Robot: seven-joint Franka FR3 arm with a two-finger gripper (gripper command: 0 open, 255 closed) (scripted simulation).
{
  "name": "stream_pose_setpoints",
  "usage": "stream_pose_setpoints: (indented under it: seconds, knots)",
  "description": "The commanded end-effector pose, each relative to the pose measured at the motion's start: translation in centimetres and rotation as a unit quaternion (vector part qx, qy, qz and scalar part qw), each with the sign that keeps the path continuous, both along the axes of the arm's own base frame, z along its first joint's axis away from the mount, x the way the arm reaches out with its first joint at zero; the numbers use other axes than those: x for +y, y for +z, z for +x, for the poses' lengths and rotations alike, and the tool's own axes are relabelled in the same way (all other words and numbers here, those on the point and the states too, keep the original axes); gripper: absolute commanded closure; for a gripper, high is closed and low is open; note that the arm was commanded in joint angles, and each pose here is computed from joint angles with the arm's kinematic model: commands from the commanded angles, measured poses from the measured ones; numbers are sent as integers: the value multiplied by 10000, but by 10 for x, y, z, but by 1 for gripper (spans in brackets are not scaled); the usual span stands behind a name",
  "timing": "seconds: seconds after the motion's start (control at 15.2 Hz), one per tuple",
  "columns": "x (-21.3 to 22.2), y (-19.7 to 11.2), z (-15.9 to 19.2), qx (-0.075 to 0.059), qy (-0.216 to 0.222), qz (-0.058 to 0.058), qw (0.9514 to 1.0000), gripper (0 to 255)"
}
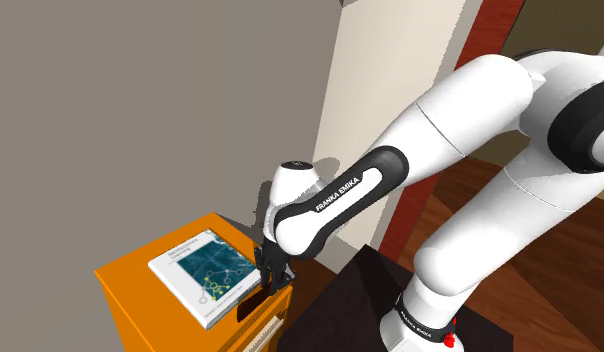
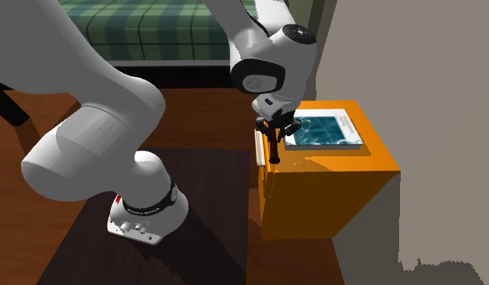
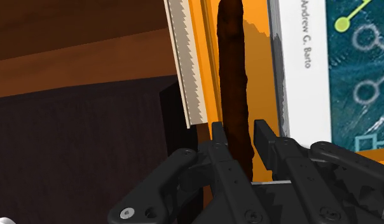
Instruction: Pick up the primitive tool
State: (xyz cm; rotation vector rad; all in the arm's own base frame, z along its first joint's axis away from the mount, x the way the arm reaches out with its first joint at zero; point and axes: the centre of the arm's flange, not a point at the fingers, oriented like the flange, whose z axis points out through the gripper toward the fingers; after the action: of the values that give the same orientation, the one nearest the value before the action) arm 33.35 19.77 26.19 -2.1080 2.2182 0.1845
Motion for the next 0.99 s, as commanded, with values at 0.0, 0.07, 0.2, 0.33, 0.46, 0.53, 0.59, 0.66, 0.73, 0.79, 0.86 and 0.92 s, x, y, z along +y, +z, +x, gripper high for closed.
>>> stream_pose_setpoints:
  seconds: [0.0,0.07,0.2,0.33,0.46,0.53,0.59,0.66,0.73,0.79,0.86,0.92]
  knots:
    - [0,0,0,0,0,1,10000,255]
    - [0,0,0,0,0,1,10000,255]
    - [0,0,0,0,0,1,10000,255]
    - [0,0,0,0,0,1,10000,255]
    - [-1,4,0,0,0,0,10000,255]
    - [-1,10,0,0,0,0,10000,255]
    - [-1,15,0,0,0,0,10000,255]
    - [-1,20,0,0,0,0,10000,255]
    - [-1,25,0,0,0,0,10000,255]
    - [-1,31,0,0,0,0,10000,255]
    - [-1,36,0,0,0,0,10000,255]
    - [-1,41,0,0,0,0,10000,255]
